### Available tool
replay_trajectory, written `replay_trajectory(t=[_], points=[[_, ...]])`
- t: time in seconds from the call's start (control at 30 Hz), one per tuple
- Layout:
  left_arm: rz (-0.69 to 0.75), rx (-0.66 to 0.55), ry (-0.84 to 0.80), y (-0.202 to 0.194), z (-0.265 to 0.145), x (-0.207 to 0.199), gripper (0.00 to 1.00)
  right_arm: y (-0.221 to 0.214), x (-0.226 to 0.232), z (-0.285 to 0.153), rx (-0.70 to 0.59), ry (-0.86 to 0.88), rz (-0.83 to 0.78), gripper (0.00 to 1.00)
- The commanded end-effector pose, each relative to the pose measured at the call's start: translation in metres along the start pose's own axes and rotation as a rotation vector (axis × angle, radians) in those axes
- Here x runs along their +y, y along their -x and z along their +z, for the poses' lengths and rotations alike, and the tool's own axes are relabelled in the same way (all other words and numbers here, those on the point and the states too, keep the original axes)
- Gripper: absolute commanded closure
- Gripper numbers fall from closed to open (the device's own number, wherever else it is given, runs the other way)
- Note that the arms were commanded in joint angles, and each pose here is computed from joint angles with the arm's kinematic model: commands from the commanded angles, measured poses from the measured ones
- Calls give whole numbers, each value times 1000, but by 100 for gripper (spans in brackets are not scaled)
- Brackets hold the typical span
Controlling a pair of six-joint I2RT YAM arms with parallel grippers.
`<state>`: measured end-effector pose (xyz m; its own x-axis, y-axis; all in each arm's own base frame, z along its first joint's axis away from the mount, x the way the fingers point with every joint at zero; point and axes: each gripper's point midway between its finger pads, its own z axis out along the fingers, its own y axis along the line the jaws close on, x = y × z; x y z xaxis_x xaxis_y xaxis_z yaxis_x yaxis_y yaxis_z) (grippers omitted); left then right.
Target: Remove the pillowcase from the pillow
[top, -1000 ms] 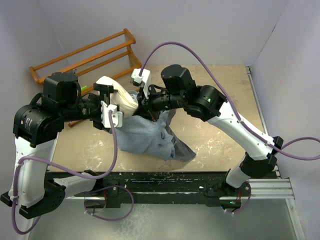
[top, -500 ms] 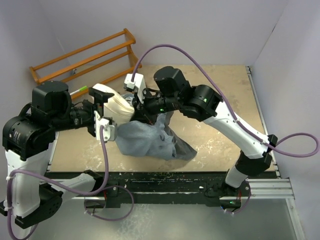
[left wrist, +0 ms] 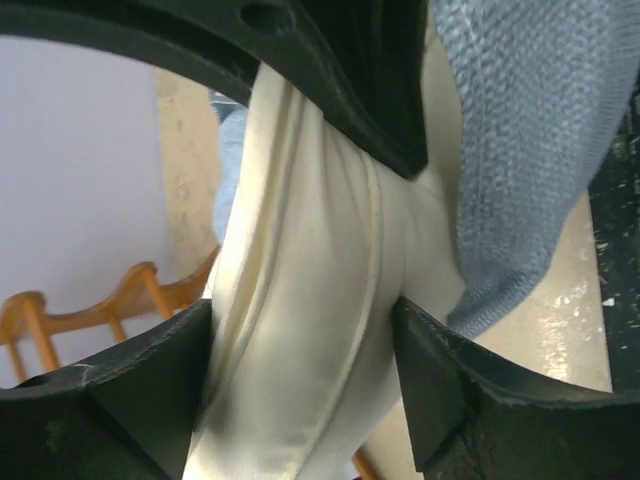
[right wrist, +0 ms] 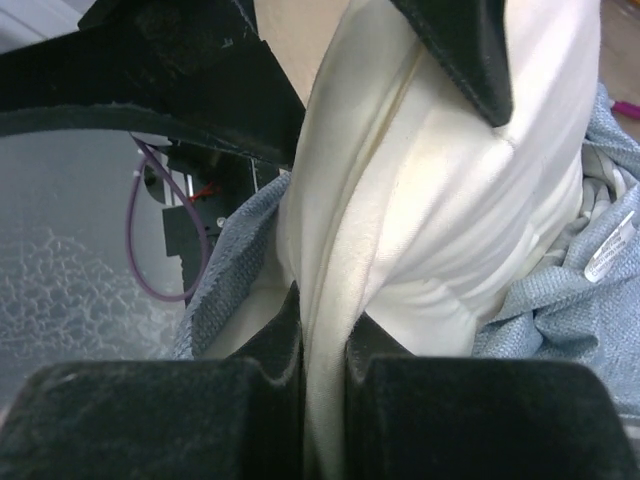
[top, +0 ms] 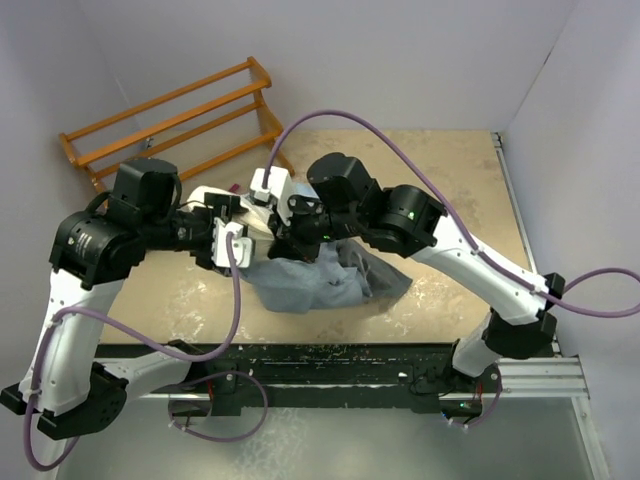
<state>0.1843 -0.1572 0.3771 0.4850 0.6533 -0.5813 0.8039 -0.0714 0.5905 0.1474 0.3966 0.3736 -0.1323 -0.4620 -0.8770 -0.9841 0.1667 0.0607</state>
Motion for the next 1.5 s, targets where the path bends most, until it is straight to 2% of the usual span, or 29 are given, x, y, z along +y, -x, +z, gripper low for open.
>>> replay_trajectory(t=[0.0, 0.07, 0.13, 0.17, 0.23, 0.27, 0.3, 0.37, 0.43, 0.5, 0.6, 0.67, 0.8, 1.0, 1.23, 1.33, 1.47], points=[[-125, -30, -64, -5, 20, -13, 34, 85, 22, -51, -374, 29, -137, 100], [-170, -35, -85, -8, 25, -19, 51, 87, 23, -55, -399, 24, -142, 100], [-224, -49, -91, -8, 31, -22, 75, 90, 23, -57, -410, 19, -144, 100], [-248, -59, -93, -7, 34, -24, 83, 91, 21, -56, -414, 12, -143, 100], [-285, -82, -97, -4, 36, -25, 97, 96, 20, -57, -438, 6, -132, 100], [-307, -94, -80, -1, 36, -21, 100, 99, 15, -60, -458, -27, -122, 100], [-321, -101, -45, 3, 34, -13, 100, 102, 7, -63, -483, -75, -103, 89], [-337, -124, 90, 12, 26, 20, 100, 108, -17, -83, -560, -216, -33, 50], [-378, -128, 225, 18, 13, 51, 100, 107, -45, -101, -611, -342, 56, 38], [-427, -144, 367, 28, -3, 89, 100, 100, -70, -120, -643, -477, 128, 33], [-521, -143, 515, 34, -22, 130, 100, 82, -90, -142, -660, -620, 213, 19], [-557, -156, 560, 40, -29, 147, 100, 76, -96, -160, -687, -689, 260, 16], [-590, -186, 616, 50, -44, 163, 100, 54, -95, -183, -707, -740, 310, 14], [-583, -214, 620, 58, -51, 163, 100, 23, -91, -177, -702, -716, 331, 15], [-568, -201, 584, 58, -50, 151, 100, 39, -114, -163, -702, -669, 287, 20], [-548, -201, 597, 59, -56, 150, 100, 43, -121, -148, -655, -649, 270, 29], [-528, -195, 613, 59, -61, 150, 100, 27, -129, -136, -618, -645, 311, 53]])
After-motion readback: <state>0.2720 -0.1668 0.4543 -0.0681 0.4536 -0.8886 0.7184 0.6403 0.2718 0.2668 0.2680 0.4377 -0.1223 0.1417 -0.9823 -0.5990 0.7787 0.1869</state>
